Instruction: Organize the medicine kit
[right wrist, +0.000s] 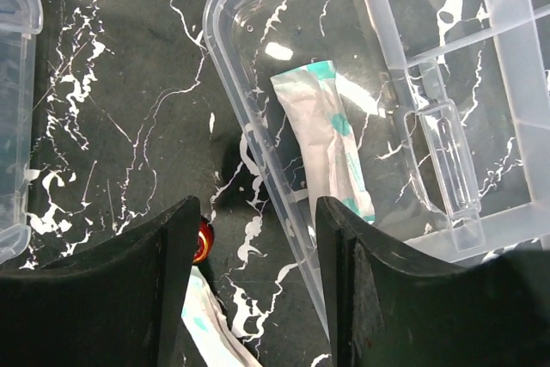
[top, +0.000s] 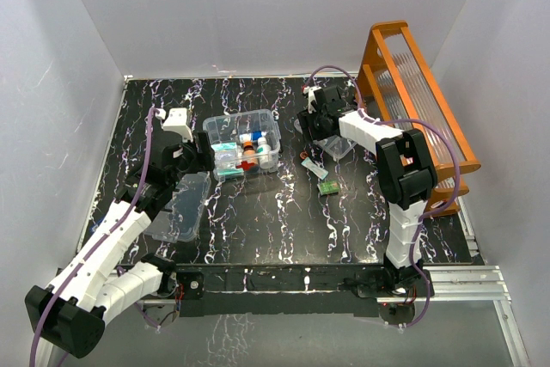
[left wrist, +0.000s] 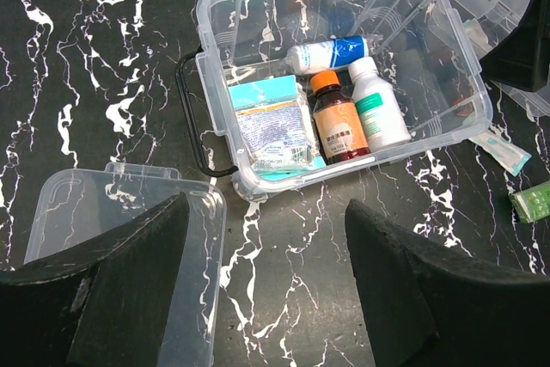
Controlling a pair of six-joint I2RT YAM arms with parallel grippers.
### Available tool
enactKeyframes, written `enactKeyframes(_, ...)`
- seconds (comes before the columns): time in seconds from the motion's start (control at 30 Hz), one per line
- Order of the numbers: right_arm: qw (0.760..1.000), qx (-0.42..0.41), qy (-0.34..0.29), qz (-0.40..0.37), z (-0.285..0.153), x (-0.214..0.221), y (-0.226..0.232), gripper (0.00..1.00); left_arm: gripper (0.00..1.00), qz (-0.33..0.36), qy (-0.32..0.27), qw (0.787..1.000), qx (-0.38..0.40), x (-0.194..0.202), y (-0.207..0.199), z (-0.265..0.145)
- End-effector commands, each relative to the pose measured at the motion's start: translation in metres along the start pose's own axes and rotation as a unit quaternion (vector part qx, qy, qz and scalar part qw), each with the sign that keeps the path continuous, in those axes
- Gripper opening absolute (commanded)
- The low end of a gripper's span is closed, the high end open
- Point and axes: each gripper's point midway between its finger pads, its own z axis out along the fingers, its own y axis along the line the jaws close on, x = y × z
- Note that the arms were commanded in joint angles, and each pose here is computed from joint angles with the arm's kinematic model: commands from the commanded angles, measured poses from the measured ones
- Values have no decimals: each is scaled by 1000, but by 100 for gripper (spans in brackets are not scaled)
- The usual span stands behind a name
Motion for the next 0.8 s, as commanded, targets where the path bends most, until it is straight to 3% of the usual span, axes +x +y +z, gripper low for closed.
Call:
enactKeyframes(0.0, 1000, -14, -16, 13, -5, -12, 5, 54, 72, -10, -19, 1000, 10, -16, -5, -4)
enactKeyframes(0.37, 997, -32, 7, 72, -6, 10, 28, 47, 72, -12, -13, 1000, 12, -11, -5, -2)
enactKeyframes(0.77, 980, 10, 22, 198, -24, 40, 52, 48, 72, -8, -9, 1000, 14, -9, -6, 2)
